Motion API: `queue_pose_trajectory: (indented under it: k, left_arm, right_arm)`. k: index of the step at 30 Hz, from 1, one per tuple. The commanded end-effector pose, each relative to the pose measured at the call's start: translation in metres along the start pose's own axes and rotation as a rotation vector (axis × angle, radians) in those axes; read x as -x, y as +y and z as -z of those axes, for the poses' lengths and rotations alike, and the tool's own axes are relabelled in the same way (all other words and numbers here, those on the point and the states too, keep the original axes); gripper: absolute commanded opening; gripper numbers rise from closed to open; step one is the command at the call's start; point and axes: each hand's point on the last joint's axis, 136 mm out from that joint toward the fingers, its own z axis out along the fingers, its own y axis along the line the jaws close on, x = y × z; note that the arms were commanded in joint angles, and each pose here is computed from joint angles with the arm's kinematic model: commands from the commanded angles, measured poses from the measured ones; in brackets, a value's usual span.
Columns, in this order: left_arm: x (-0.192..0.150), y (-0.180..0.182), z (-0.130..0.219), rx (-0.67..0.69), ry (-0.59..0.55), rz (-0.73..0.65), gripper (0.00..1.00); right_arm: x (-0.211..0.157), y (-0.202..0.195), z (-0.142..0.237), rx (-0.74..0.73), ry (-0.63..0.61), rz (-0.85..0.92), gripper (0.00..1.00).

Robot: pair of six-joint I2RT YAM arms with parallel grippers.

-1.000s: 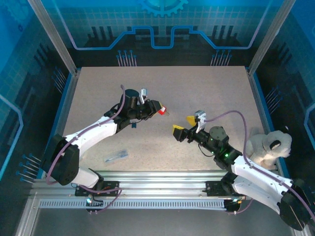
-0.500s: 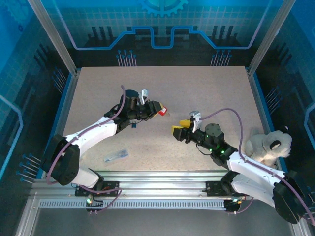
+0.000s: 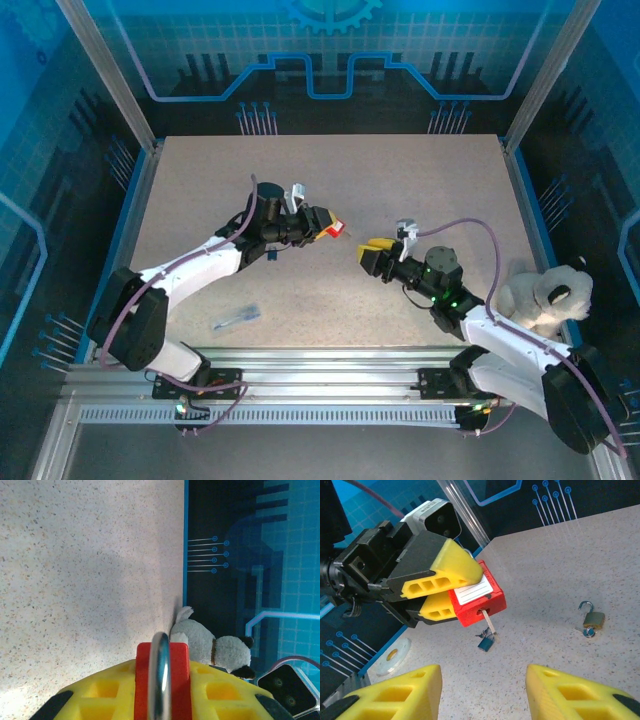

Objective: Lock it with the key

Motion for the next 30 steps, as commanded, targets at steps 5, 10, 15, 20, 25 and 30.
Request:
queue_pose_trajectory:
  k: [5, 10, 15, 20, 25, 30]
  left_arm:
    - [0.000, -0.013, 0.000, -0.058, 0.024, 0.014, 0.00]
    - [-0.002, -0.014, -0.002, -0.070, 0.042, 0.025, 0.00]
    - [-0.008, -0.014, -0.006, -0.066, 0.070, 0.024, 0.00]
    - [-0.011, -0.013, -0.010, -0.066, 0.092, 0.027, 0.00]
    - [-0.014, -0.018, -0.010, -0.081, 0.104, 0.017, 0.00]
    - [-0.020, -0.022, -0.013, -0.095, 0.123, -0.002, 0.00]
  right_arm:
    - [0.006, 0.009, -0.002, 0.060, -0.018, 0.001, 0.48]
    - [0.002, 0.007, -0.006, 0.064, -0.006, -0.002, 0.48]
    - [0.002, 0.008, -0.007, 0.074, 0.000, -0.003, 0.46]
    - [0.000, 0.007, -0.008, 0.068, 0.004, -0.007, 0.44]
    - [-0.001, 0.005, -0.010, 0.063, 0.017, -0.013, 0.41]
    - [-0.003, 0.005, -0.011, 0.061, 0.025, -0.015, 0.38]
